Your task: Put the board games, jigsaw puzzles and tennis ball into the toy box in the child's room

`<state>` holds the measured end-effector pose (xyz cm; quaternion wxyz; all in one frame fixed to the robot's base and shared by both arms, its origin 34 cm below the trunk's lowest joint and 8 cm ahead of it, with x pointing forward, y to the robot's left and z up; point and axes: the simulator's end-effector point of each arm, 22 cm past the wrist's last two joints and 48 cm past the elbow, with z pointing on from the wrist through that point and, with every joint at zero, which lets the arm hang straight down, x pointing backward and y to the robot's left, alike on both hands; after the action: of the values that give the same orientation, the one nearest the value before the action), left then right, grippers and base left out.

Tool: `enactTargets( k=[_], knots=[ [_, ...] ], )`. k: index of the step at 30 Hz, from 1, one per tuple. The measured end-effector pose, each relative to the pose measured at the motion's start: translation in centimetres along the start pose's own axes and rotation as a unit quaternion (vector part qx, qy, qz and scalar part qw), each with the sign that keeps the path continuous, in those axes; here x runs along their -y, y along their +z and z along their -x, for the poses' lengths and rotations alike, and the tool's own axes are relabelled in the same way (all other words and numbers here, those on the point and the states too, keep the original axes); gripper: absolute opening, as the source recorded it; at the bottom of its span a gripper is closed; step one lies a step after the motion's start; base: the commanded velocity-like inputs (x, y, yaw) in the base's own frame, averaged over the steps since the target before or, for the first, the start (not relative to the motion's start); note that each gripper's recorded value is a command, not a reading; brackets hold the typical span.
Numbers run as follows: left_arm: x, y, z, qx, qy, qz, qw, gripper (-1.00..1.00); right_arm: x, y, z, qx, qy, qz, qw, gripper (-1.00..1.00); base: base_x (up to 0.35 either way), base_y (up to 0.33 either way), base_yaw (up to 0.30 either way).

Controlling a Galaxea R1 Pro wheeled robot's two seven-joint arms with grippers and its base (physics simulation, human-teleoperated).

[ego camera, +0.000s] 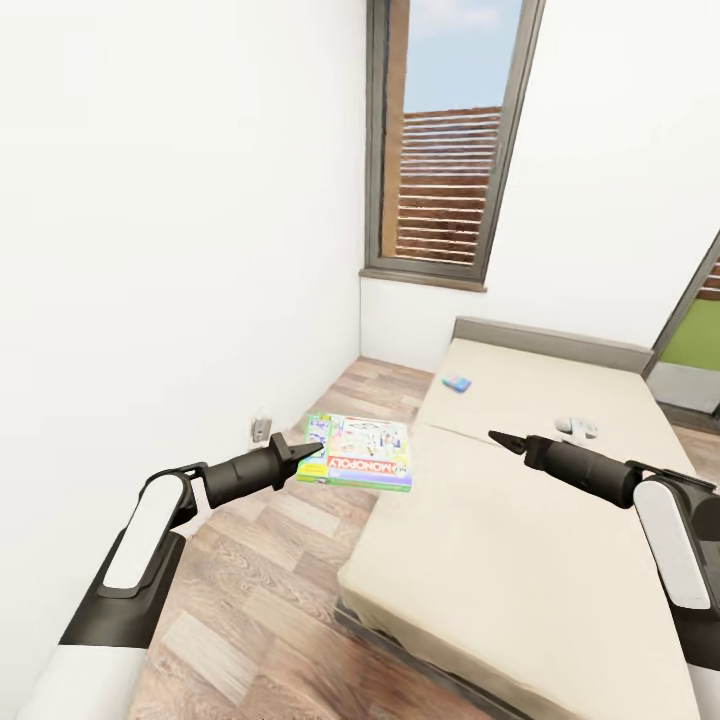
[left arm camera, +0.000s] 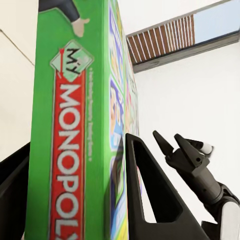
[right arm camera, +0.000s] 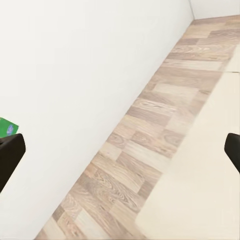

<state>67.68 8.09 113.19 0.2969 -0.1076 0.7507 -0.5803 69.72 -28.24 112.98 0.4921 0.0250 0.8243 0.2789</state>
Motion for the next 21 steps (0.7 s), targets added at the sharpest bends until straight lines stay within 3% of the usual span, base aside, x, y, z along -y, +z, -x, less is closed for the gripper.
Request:
enactTargets(
  k=[21],
  knots=[
    [0.26, -0.1, 0.04, 0.002, 0.003, -0.003, 1.0, -1.0, 0.12, 0.03, -0.05, -0.001, -0.001, -0.002, 1.0, 1.0, 0.0, 0.0, 0.297]
  ],
)
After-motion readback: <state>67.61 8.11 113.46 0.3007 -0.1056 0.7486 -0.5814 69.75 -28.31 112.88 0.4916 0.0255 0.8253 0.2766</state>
